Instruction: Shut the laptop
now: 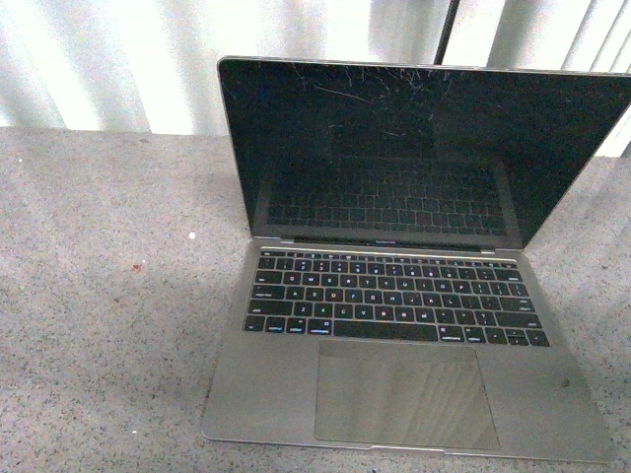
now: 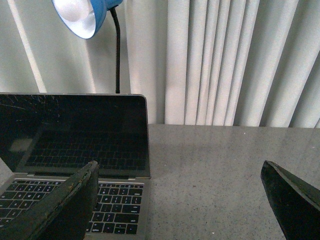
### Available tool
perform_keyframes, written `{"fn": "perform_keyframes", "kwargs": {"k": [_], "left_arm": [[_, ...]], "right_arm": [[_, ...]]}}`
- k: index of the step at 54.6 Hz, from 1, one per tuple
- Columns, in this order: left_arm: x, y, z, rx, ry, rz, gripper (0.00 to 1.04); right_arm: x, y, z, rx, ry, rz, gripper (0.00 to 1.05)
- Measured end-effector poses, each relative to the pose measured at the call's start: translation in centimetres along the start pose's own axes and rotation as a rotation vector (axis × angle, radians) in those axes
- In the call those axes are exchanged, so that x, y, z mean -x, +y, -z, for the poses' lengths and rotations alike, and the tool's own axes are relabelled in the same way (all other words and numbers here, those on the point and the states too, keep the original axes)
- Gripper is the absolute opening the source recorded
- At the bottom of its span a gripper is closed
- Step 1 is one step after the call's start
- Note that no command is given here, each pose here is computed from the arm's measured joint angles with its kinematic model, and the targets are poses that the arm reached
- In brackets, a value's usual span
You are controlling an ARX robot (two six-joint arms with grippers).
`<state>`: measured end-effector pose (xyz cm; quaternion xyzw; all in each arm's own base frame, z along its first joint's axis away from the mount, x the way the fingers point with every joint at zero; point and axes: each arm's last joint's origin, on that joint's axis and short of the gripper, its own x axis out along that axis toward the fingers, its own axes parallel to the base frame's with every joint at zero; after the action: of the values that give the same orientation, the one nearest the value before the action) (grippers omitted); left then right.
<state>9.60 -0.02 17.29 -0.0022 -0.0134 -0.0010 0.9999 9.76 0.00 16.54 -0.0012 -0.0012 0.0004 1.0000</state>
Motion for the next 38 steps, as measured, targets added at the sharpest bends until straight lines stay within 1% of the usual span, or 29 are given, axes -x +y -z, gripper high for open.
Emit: {"fn": "perform_keyframes", "kwargs": {"k": [38], "left_arm": [[0.0, 0.0, 0.0, 0.0, 0.0, 0.0, 0.98]], "right_arm": [[0.0, 0.0, 0.0, 0.0, 0.0, 0.0, 0.97]]}}
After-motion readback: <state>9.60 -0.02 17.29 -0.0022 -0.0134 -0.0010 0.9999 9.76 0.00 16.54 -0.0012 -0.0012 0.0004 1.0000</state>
